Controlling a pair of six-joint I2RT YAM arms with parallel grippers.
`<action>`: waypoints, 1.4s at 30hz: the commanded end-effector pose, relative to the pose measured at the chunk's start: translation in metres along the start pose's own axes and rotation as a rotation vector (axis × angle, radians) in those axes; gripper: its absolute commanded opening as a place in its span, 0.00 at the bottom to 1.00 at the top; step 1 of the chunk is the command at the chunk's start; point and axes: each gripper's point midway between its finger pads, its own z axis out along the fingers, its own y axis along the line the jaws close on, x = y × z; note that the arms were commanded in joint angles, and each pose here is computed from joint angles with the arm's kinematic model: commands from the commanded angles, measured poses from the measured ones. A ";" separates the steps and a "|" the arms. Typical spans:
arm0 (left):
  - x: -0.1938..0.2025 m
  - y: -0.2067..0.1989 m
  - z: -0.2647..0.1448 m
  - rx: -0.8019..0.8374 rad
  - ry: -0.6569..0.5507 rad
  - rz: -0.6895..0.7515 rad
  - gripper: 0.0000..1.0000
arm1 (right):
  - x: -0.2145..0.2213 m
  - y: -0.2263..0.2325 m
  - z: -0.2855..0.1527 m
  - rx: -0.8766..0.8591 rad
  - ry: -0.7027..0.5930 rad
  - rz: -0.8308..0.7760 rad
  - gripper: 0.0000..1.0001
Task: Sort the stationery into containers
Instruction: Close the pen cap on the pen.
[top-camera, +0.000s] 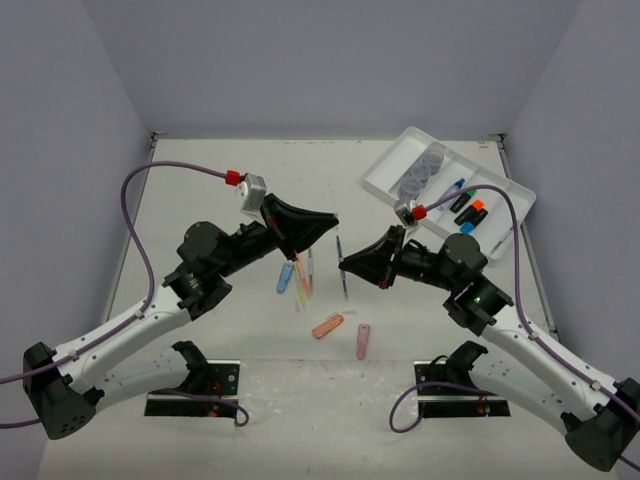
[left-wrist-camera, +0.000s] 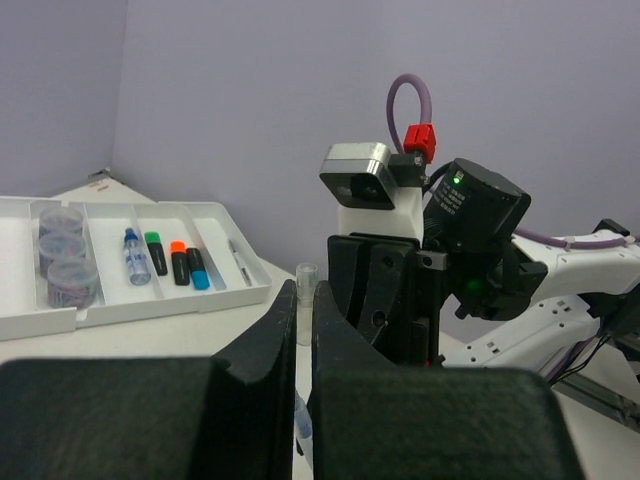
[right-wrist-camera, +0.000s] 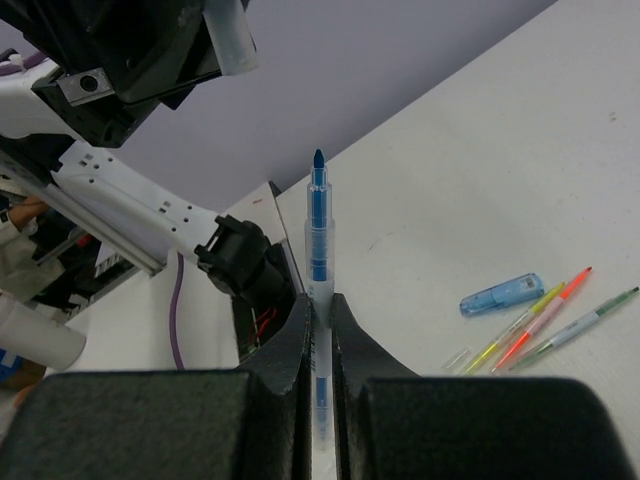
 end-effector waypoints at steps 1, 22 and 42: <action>-0.007 -0.008 0.004 0.051 -0.039 0.010 0.00 | -0.028 0.020 -0.003 -0.038 -0.067 -0.042 0.00; 0.003 -0.006 0.008 0.077 -0.034 -0.010 0.00 | -0.041 0.026 -0.009 -0.016 -0.095 -0.066 0.00; 0.006 -0.003 0.011 0.073 -0.044 -0.034 0.00 | -0.054 0.032 -0.009 -0.018 -0.117 -0.070 0.00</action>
